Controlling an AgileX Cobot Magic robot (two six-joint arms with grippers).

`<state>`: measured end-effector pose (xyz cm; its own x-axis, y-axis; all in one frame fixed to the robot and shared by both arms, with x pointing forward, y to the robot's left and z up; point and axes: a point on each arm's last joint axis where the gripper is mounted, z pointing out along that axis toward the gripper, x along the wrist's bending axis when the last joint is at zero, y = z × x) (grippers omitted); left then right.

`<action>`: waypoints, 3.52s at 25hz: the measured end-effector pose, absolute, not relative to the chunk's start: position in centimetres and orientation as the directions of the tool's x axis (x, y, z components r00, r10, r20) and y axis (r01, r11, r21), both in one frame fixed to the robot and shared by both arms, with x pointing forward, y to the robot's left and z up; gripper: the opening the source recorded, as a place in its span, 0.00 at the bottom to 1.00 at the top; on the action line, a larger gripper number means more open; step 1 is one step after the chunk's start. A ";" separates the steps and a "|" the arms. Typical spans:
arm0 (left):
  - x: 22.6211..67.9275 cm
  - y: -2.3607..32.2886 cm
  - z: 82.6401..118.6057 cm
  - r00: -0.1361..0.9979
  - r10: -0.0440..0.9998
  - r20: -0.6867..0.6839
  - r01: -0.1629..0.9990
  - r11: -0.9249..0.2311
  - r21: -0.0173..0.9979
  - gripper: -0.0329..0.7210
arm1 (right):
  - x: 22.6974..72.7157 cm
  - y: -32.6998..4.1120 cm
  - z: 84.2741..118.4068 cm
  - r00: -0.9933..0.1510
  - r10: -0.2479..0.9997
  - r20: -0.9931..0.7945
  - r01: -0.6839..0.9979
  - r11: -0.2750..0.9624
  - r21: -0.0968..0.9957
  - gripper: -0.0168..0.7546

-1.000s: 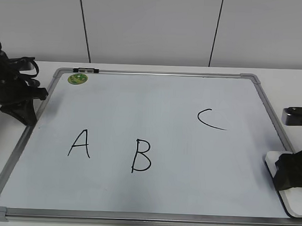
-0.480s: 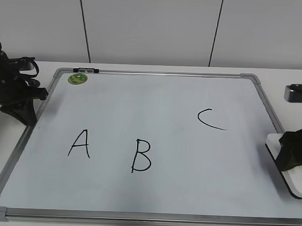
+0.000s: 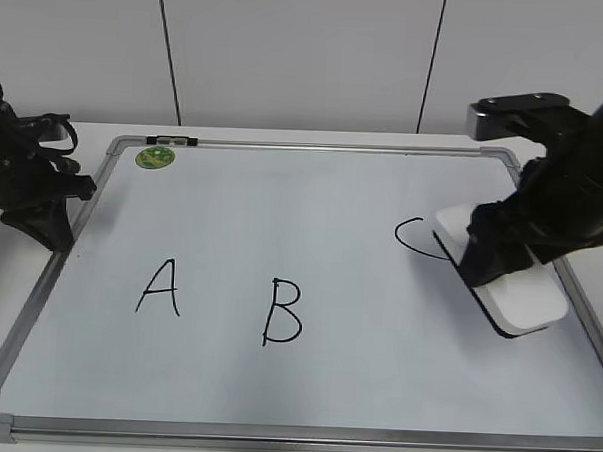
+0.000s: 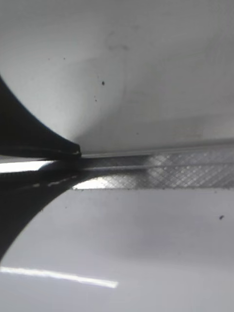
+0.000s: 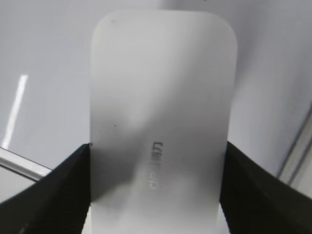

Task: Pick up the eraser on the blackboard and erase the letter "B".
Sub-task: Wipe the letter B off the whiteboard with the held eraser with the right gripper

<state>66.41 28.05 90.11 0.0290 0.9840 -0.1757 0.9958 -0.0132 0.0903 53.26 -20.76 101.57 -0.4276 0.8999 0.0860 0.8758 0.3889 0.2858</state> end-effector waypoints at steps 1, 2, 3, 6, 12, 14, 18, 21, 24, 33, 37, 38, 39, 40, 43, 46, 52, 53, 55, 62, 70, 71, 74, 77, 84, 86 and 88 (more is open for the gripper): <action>66.4 28.1 90.1 0.029 0.984 -0.176 0.996 -0.013 0.090 0.08 | 53.2 -19.7 101.9 -0.456 0.886 0.084 0.860 0.415 0.298 0.73; 66.4 28.1 90.1 0.029 0.984 -0.176 0.996 -0.013 0.090 0.08 | 53.2 -18.7 102.2 -0.481 0.873 0.084 0.845 0.437 0.308 0.73; 66.4 28.0 90.1 0.028 0.984 -0.177 0.996 -0.012 0.090 0.08 | 53.3 -17.8 102.2 -0.499 0.862 0.086 0.836 0.454 0.308 0.73; 66.4 28.0 90.1 0.027 0.984 -0.179 0.996 -0.011 0.090 0.08 | 53.8 -15.0 101.8 -0.557 0.826 0.090 0.806 0.512 0.297 0.73; 66.4 28.0 90.1 0.024 0.983 -0.184 0.996 -0.007 0.090 0.09 | 55.9 -10.4 99.6 -0.624 0.776 0.097 0.768 0.586 0.258 0.73; 66.4 28.0 90.1 0.022 0.982 -0.186 0.996 -0.006 0.089 0.09 | 56.9 -9.4 98.7 -0.631 0.770 0.097 0.765 0.595 0.248 0.73; 66.4 28.0 90.0 0.013 0.981 -0.195 0.997 0.004 0.083 0.09 | 58.8 -7.9 96.9 -0.642 0.761 0.092 0.757 0.610 0.234 0.73; 66.4 28.1 90.0 0.011 0.980 -0.197 0.996 0.006 0.083 0.09 | 59.9 -7.0 95.3 -0.649 0.755 0.091 0.755 0.624 0.201 0.73; 66.4 28.0 90.0 0.011 0.980 -0.199 0.997 0.005 0.083 0.09 | 60.5 -6.5 94.3 -0.661 0.747 0.075 0.746 0.641 0.182 0.73; 66.4 28.1 90.0 0.012 0.980 -0.199 0.996 0.005 0.083 0.10 | 61.2 -6.1 93.2 -0.685 0.728 0.032 0.724 0.675 0.141 0.73; 66.4 28.1 90.0 0.012 0.980 -0.199 0.996 0.005 0.083 0.10 | 60.5 -5.1 93.1 -0.717 0.697 0.005 0.691 0.710 0.134 0.72; 66.4 28.1 90.0 0.012 0.980 -0.199 0.996 0.005 0.083 0.10 | 60.1 -4.5 93.1 -0.729 0.685 0.002 0.679 0.722 0.132 0.72; 66.4 28.1 90.0 0.012 0.980 -0.199 0.997 0.005 0.082 0.10 | 59.6 -3.9 93.1 -0.740 0.672 0.002 0.667 0.734 0.129 0.72; 66.4 28.1 90.0 0.012 0.980 -0.199 0.997 0.005 0.082 0.10 | 59.1 -3.3 93.1 -0.753 0.658 0.003 0.653 0.746 0.127 0.72; 66.4 28.1 90.0 0.012 0.980 -0.199 0.997 0.005 0.082 0.10 | 57.5 -1.4 93.1 -0.786 0.618 0.014 0.615 0.779 0.121 0.72; 66.4 28.1 90.0 0.012 0.980 -0.199 0.997 0.005 0.082 0.10 | 56.0 0.1 93.0 -0.812 0.582 0.039 0.583 0.805 0.113 0.72; 66.4 28.1 90.1 0.011 0.980 -0.200 0.997 0.006 0.082 0.10 | 55.4 0.7 93.0 -0.823 0.567 0.048 0.568 0.815 0.112 0.72; 66.4 28.1 90.1 0.011 0.980 -0.200 0.997 0.006 0.082 0.10 | 55.4 0.8 93.0 -0.825 0.564 0.044 0.565 0.818 0.109 0.72; 66.4 28.1 90.1 0.011 0.980 -0.200 0.997 0.006 0.082 0.10 | 55.4 0.7 93.0 -0.825 0.564 0.041 0.565 0.818 0.108 0.72; 66.4 28.1 90.1 0.011 0.979 -0.202 0.997 0.005 0.082 0.11 | 56.4 -0.2 93.0 -0.792 0.609 0.040 0.609 0.786 0.105 0.72; 66.4 28.1 90.1 0.013 0.979 -0.205 0.997 0.004 0.083 0.11 | 59.0 -3.5 93.3 -0.704 0.710 -0.002 0.708 0.702 0.082 0.72; 66.4 28.1 90.1 0.013 0.979 -0.205 0.997 0.004 0.083 0.11 | 59.4 -4.0 93.3 -0.692 0.722 -0.011 0.719 0.691 0.079 0.72; 66.4 28.1 90.1 0.014 0.979 -0.205 0.997 0.003 0.083 0.12 | 60.2 -5.3 93.3 -0.650 0.759 -0.039 0.756 0.651 0.069 0.72; 66.4 28.1 90.1 0.014 0.979 -0.205 0.997 0.003 0.083 0.12 | 60.9 -6.4 93.4 -0.620 0.781 -0.071 0.779 0.624 0.059 0.72; 66.4 28.1 90.0 0.015 0.979 -0.205 0.997 0.002 0.083 0.12 | 60.7 -6.4 95.0 -0.616 0.786 -0.051 0.781 0.617 0.097 0.72; 66.4 28.1 90.0 0.016 0.979 -0.203 0.997 0.001 0.083 0.12 | 60.5 -6.6 97.4 -0.613 0.789 -0.049 0.775 0.612 0.161 0.72; 66.4 28.1 90.0 0.016 0.979 -0.203 0.997 0.001 0.083 0.12 | 60.2 -6.9 99.9 -0.610 0.790 -0.054 0.765 0.606 0.219 0.72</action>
<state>66.38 28.07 90.04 0.0158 0.9790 -0.2032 0.9966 0.0011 0.0829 60.16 -6.89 99.87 -0.6101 0.7905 -0.0543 0.7650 0.6055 0.2193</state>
